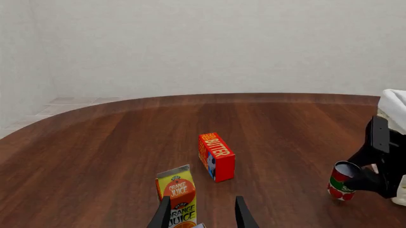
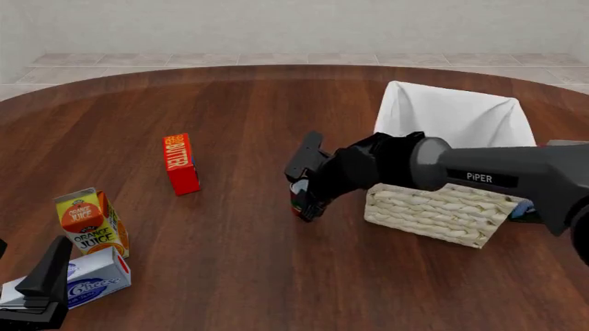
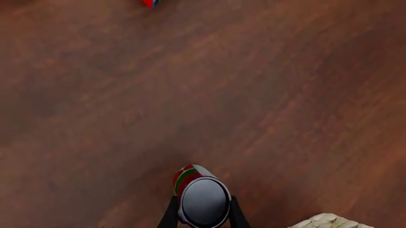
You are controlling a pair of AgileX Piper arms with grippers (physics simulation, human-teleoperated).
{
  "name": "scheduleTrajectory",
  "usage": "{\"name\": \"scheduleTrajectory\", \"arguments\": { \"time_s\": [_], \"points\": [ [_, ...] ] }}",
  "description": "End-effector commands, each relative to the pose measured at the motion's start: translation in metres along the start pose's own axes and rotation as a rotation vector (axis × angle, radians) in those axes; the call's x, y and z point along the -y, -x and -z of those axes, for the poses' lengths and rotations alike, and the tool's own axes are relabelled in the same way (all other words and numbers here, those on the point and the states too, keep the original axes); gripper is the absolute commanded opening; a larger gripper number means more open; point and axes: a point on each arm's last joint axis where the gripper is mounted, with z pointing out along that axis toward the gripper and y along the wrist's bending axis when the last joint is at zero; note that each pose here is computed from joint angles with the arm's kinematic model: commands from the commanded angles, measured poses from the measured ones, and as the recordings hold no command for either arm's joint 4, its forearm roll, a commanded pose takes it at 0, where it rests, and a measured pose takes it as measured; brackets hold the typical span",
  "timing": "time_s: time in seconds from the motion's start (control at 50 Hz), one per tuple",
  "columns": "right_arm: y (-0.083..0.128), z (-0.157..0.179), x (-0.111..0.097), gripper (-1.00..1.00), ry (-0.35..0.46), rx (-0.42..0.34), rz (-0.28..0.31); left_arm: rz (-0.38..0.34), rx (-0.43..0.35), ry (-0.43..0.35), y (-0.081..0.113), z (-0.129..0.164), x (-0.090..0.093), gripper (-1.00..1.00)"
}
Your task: Pick up the alphabet soup and the tomato sauce, and put them in the basket.
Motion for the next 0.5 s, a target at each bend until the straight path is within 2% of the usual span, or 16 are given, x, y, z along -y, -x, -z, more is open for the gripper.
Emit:
{"name": "scheduleTrajectory", "arguments": {
  "time_s": [0.02, 0.5],
  "points": [
    [0.01, 0.014, 0.001, -1.0, -0.009, 0.028, -0.006, 0.0, 0.0, 0.0, 0.0, 0.0, 0.0, 1.0],
    [0.028, 0.043, -0.001, -1.0, -0.02, 0.082, 0.016, 0.0, 0.0, 0.0, 0.0, 0.0, 0.0, 1.0]
  ]
}}
